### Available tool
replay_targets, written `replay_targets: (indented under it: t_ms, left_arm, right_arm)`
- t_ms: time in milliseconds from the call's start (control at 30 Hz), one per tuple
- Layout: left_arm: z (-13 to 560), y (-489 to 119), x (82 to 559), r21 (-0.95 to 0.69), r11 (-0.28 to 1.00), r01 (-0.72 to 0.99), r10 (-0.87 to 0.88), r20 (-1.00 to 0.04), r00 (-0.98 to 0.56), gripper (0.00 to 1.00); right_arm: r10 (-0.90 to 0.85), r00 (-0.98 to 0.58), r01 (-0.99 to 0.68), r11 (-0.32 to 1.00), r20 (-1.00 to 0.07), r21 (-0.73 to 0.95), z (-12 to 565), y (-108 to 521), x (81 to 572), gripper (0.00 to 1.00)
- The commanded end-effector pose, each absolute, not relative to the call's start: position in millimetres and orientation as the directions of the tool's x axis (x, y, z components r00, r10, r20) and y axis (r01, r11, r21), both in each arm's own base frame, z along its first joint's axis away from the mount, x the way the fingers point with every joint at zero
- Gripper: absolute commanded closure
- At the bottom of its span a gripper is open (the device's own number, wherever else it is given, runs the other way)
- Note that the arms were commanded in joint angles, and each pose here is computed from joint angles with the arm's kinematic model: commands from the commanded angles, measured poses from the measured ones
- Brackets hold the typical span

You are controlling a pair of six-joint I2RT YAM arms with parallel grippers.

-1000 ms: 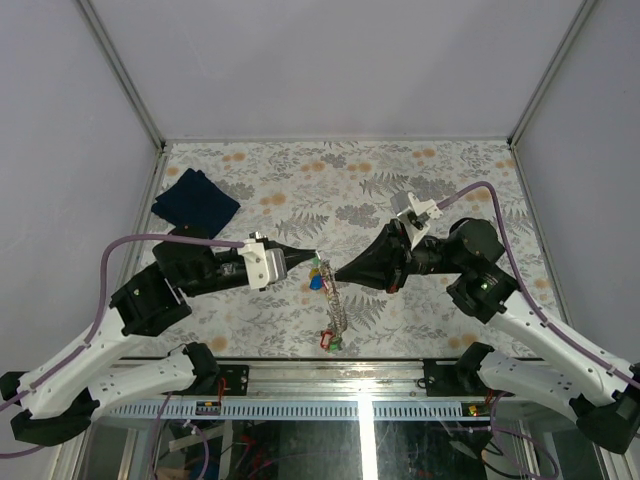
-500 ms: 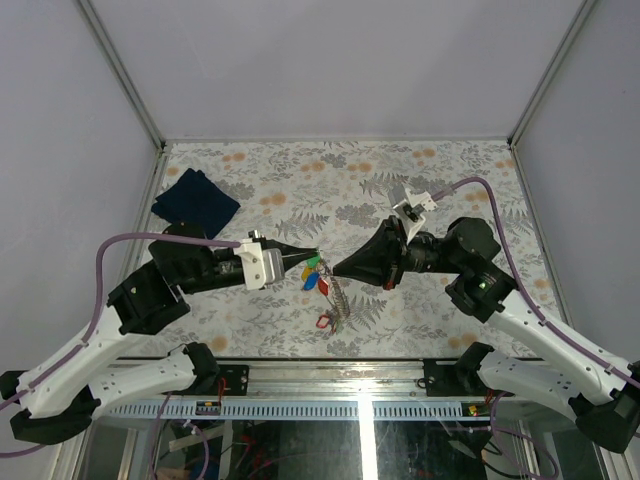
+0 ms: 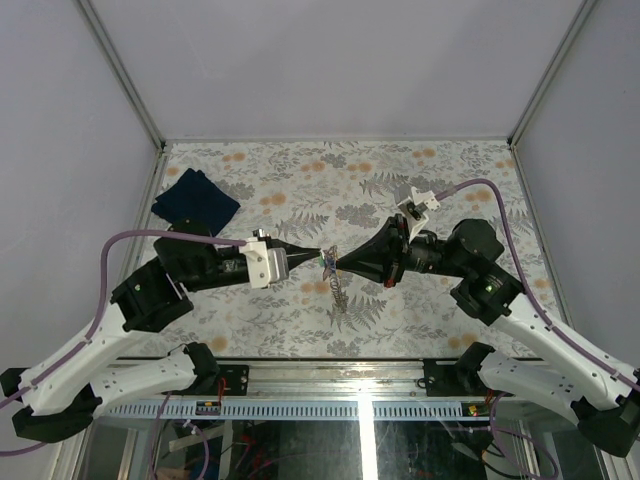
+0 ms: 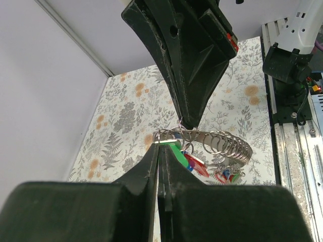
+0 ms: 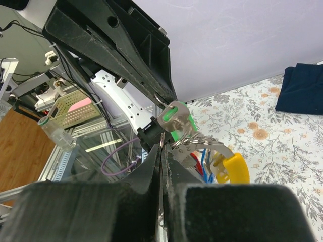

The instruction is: Put the keys on the keyring

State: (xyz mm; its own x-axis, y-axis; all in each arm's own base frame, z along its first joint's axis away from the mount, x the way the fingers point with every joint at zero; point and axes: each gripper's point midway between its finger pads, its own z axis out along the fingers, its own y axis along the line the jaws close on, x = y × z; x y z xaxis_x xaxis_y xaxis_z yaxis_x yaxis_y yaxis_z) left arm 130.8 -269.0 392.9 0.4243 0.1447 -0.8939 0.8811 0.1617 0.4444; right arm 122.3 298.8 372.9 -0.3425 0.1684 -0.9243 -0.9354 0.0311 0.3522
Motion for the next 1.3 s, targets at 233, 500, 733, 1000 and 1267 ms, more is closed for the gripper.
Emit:
replay_targets:
  t_ms: [233,500,733,1000,1267]
  left_arm:
    - [407,-273,127,0.466,0.134,0.875,0.119,-0.884,0.453,1.0]
    - [404,-277,124,0.474,0.098,0.875,0.124,-0.878,0.462,1.0]
    - [403,-279,123,0.475,0.083,0.876,0.123,-0.877,0.464,1.0]
    - [402,-280,121,0.471,0.067,0.88,0.119,-0.879,0.461,1.0]
    - [401,-280,119,0.468,0.056,0.882,0.121,-0.88,0.459,1.0]
  right_arm:
    - [0.263,-0.239,-0.97,-0.027,-0.935,0.24,426,291,110,1.0]
    - [0.275,-0.243,-0.969,-0.016,-0.93,0.248,430,292,115,1.0]
    - [0.277,-0.248,-0.967,-0.01,-0.928,0.255,430,293,116,1.0]
    - [0.292,-0.242,-0.966,0.016,-0.925,0.257,431,291,120,1.0]
    - [0.307,-0.243,-0.96,0.057,-0.92,0.273,431,289,127,1.0]
